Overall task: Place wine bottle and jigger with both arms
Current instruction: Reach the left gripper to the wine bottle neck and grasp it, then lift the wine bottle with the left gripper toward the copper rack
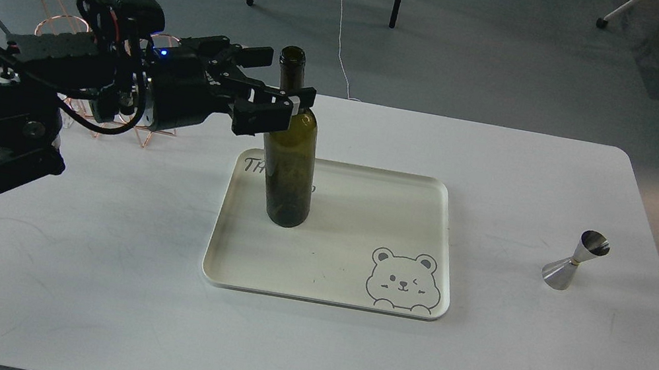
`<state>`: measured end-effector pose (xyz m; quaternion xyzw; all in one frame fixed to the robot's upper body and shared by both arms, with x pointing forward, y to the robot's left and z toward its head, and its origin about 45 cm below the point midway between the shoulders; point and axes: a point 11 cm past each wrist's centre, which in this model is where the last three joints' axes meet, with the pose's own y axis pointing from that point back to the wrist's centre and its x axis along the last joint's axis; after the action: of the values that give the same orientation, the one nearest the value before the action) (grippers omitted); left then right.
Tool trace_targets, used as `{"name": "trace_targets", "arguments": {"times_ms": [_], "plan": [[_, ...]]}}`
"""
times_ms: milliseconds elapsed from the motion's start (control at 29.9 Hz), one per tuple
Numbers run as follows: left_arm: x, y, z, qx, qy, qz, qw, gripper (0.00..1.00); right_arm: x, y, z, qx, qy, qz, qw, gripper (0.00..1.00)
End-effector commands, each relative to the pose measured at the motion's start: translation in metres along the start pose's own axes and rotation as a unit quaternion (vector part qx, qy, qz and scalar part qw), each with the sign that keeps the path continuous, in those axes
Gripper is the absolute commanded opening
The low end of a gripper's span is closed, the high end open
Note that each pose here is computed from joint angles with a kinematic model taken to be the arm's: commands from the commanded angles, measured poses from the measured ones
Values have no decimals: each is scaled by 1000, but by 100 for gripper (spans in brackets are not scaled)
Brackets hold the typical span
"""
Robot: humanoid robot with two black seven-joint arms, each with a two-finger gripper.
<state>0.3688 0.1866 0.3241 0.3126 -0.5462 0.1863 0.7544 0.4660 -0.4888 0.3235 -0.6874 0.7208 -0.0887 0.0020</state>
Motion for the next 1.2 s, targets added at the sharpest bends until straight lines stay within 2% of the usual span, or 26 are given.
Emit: {"name": "trace_targets", "arguments": {"times_ms": [0, 100, 167, 501, 702, 769, 869, 1170], "plan": [[-4, -10, 0, -2, 12, 1, 1000, 91, 0, 0, 0, 0, 1, 1, 1000, 96], [-5, -14, 2, -6, 16, 2, 1000, 83, 0, -1, -1, 1, 1, 0, 1000, 96], [-7, -16, 2, -5, 16, 1, 1000, 75, 0, -1, -1, 1, 1, 0, 1000, 96], [-14, -19, 3, -6, -10, -12, 1000, 23, 1, 0, -1, 1, 3, 2, 1000, 96], [-5, -14, 0, -2, -13, -2, 1000, 9, 2, 0, -2, 1, 3, 3, 1000, 96], [7, -9, -3, 2, -19, 10, 1000, 9, 4, 0, -2, 1, 4, 4, 1000, 96], [47, 12, -14, 20, -33, 46, 998, 9, 5, 0, -4, 2, 5, 4, 1000, 96], [131, 88, -53, 83, -59, 96, 990, 9, 6, 0, -5, 3, 5, 4, 1000, 96]]}}
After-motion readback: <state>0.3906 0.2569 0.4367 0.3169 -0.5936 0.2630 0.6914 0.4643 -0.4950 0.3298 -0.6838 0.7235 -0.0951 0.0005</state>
